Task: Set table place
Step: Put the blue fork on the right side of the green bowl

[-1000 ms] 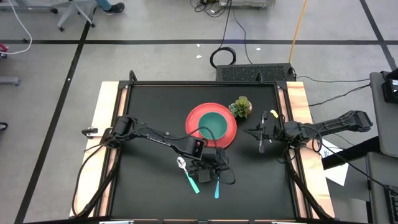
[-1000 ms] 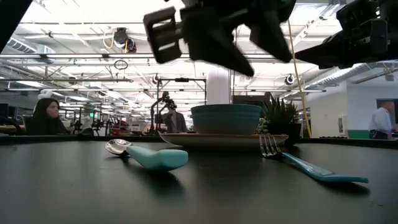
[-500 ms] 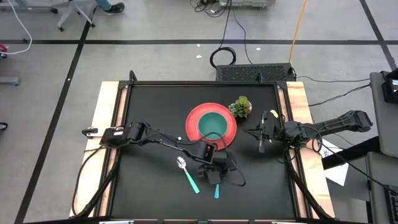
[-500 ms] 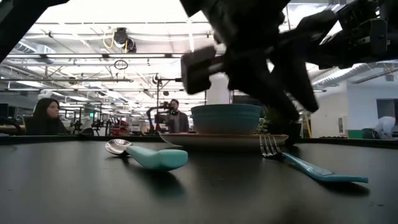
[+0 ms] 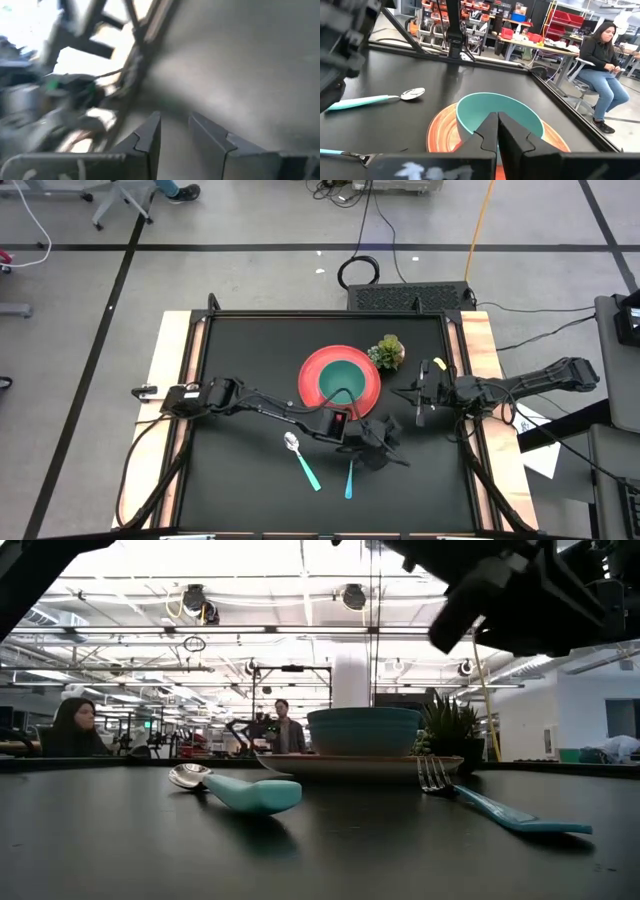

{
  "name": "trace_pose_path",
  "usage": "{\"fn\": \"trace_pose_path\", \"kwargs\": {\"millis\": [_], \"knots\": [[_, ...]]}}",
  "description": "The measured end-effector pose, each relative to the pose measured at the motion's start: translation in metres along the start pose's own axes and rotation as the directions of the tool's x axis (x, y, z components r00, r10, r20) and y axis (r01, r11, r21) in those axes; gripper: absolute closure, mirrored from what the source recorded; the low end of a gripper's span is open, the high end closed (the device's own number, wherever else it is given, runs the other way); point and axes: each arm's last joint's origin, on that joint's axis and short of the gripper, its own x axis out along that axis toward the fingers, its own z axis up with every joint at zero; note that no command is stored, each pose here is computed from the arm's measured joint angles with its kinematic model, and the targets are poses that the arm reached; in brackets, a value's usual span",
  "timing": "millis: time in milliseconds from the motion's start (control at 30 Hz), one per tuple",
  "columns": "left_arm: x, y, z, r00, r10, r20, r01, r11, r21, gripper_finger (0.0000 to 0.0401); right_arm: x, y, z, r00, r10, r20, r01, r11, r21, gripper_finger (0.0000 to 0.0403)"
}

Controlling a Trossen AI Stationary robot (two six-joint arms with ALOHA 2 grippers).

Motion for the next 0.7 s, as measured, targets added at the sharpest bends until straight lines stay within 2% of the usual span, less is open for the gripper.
{"fn": "trace_pose_path", "kwargs": {"millis": [67,133,167,233,300,367,567,700], "knots": [[-0.001,0.001,0.002,0.997,0.059,-0.057,-0.061,0.997,-0.038,0.0295,0.000,0.000,0.000,1.000,0.000,0.001,0.000,1.000,0.000,0.0403],[-0.008,-0.002,0.006,0.989,0.055,-0.135,-0.071,0.991,-0.110,0.0295,0.000,0.000,0.000,1.000,0.000,0.001,0.000,1.000,0.000,0.0403],[-0.011,-0.005,0.007,0.991,0.014,-0.135,-0.027,0.995,-0.097,0.0295,0.000,0.000,0.000,1.000,0.000,0.001,0.000,1.000,0.000,0.0403],[-0.020,-0.012,0.008,0.985,-0.156,-0.078,0.155,0.988,-0.019,0.0295,0.000,0.000,0.000,1.000,0.000,0.001,0.000,1.000,0.000,0.0403],[-0.023,-0.021,0.007,0.947,-0.320,-0.009,0.320,0.947,0.029,0.0295,0.000,0.000,0.001,1.000,-0.001,0.005,0.001,1.000,0.002,0.0403],[-0.024,-0.032,0.002,0.909,-0.416,-0.036,0.417,0.908,0.050,0.0295,0.000,0.000,0.001,1.000,-0.002,0.009,0.002,1.000,0.003,0.0403],[-0.028,-0.035,-0.010,0.853,-0.518,-0.065,0.520,0.854,0.017,0.0288,0.000,0.000,0.001,1.000,-0.002,0.012,0.002,1.000,-0.001,0.0403],[-0.029,-0.036,-0.017,0.812,-0.583,-0.033,0.583,0.812,-0.003,0.0257,0.000,0.000,0.001,1.000,-0.002,0.012,0.002,1.000,-0.003,0.0403]]}}
